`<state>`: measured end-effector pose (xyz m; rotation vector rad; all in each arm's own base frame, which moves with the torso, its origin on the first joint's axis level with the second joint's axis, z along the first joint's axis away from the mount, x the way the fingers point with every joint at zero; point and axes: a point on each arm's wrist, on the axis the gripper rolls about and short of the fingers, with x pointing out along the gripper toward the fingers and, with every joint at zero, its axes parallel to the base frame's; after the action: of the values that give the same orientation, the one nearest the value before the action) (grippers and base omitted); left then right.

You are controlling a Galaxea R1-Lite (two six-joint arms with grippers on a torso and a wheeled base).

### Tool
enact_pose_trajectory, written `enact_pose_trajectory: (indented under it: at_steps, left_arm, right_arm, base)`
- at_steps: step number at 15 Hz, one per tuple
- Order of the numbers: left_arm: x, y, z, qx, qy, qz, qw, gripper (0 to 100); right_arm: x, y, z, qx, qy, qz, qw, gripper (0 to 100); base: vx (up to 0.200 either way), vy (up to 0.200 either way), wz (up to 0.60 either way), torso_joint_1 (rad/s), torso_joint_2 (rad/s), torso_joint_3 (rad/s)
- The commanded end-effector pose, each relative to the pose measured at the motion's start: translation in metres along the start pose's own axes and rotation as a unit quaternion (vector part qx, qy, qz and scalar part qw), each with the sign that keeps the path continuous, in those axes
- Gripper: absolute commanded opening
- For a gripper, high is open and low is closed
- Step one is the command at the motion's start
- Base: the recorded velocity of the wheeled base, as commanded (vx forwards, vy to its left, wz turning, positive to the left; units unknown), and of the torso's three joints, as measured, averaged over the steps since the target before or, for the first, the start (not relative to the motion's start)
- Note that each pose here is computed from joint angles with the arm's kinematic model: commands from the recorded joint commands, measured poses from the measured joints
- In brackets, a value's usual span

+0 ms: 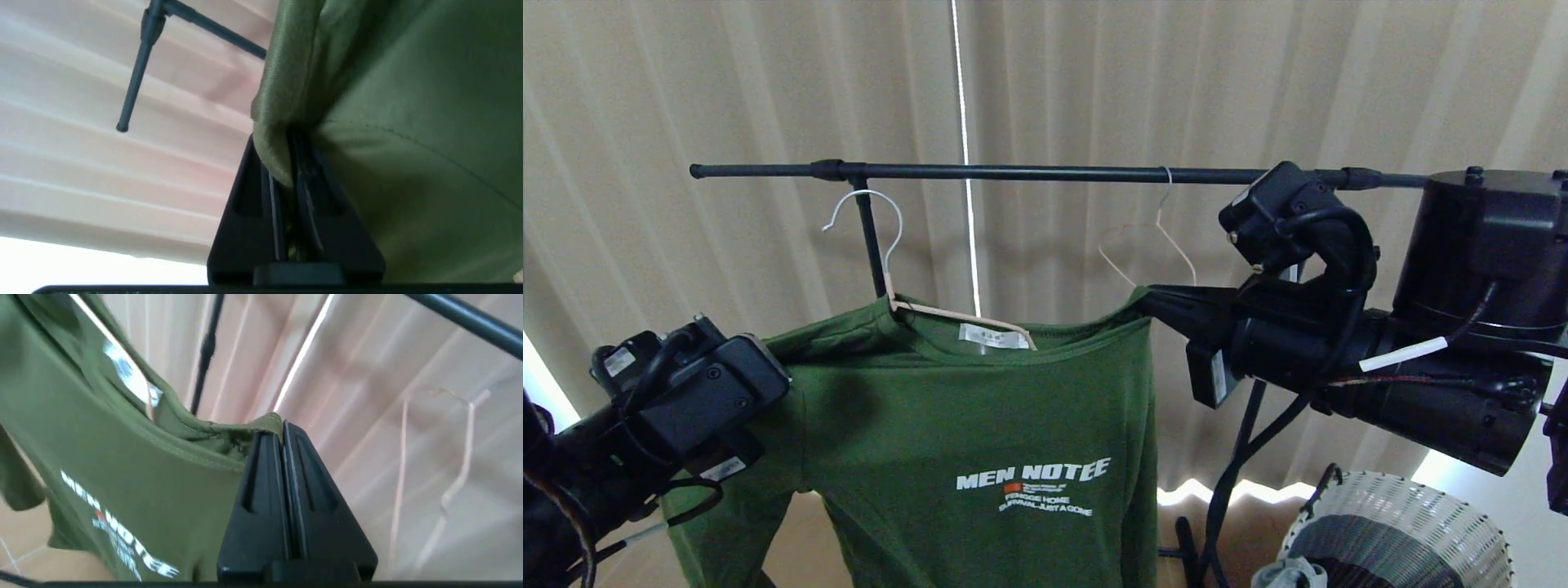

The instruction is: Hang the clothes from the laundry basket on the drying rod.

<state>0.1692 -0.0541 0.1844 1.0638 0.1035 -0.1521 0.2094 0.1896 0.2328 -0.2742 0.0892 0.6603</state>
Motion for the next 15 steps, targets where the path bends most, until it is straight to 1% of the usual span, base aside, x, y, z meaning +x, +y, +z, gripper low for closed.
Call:
enact_pose_trajectory:
  at_steps: [1,2,3,6,8,9,13,14,15]
  left_arm:
    - [0.001,0.006,0.003,-0.015,-0.005,0.015,0.9998,0]
    - [0.001,0.01,0.006,-0.04,-0.014,0.028,0.9987,0]
    - [0.001,0.011,0.006,-0.053,-0.018,0.035,0.9978,0]
    - [-0.001,0.011,0.006,-0.056,-0.021,0.038,0.9975,0]
    - [0.0,0.012,0.007,-0.056,-0.023,0.039,0.9974,0]
    - [0.0,0.011,0.007,-0.056,-0.025,0.038,0.9974,0]
    - [-0.001,0.01,0.012,-0.053,-0.037,0.033,0.9974,0]
    - [-0.001,0.009,0.014,-0.052,-0.041,0.029,0.9974,0]
    - [-0.001,0.009,0.014,-0.052,-0.041,0.029,0.9974,0]
  right_arm:
    - [-0.008,0.004,-0.006,-0.003,0.008,0.007,0.9999,100]
    - [-0.009,0.011,-0.01,-0.005,0.015,0.02,0.9997,100]
    - [-0.01,0.015,-0.013,-0.008,0.017,0.027,0.9994,100]
    - [-0.011,0.024,-0.006,-0.022,0.003,0.046,0.9987,100]
    - [-0.007,0.027,-0.001,-0.067,-0.006,0.049,0.9965,100]
    - [-0.001,0.027,0.0,-0.079,-0.008,0.049,0.9957,100]
    - [0.032,0.037,0.006,-0.093,-0.008,0.052,0.9942,100]
    - [0.038,0.038,0.01,-0.097,-0.011,0.051,0.9939,100]
    - [0.038,0.038,0.01,-0.097,-0.011,0.051,0.9939,100]
  base:
    - [0.0,0.0,0.0,0.0,0.0,0.0]
    - [0.0,0.0,0.0,0.0,0.0,0.0]
    - [0.0,0.0,0.0,0.0,0.0,0.0]
    - [0.0,0.0,0.0,0.0,0.0,0.0]
    - [0.0,0.0,0.0,0.0,0.0,0.0]
    - [0.0,0.0,0.0,0.0,0.0,0.0]
    - [0.0,0.0,0.0,0.0,0.0,0.0]
    - [0.0,0.0,0.0,0.0,0.0,0.0]
    - [0.0,0.0,0.0,0.0,0.0,0.0]
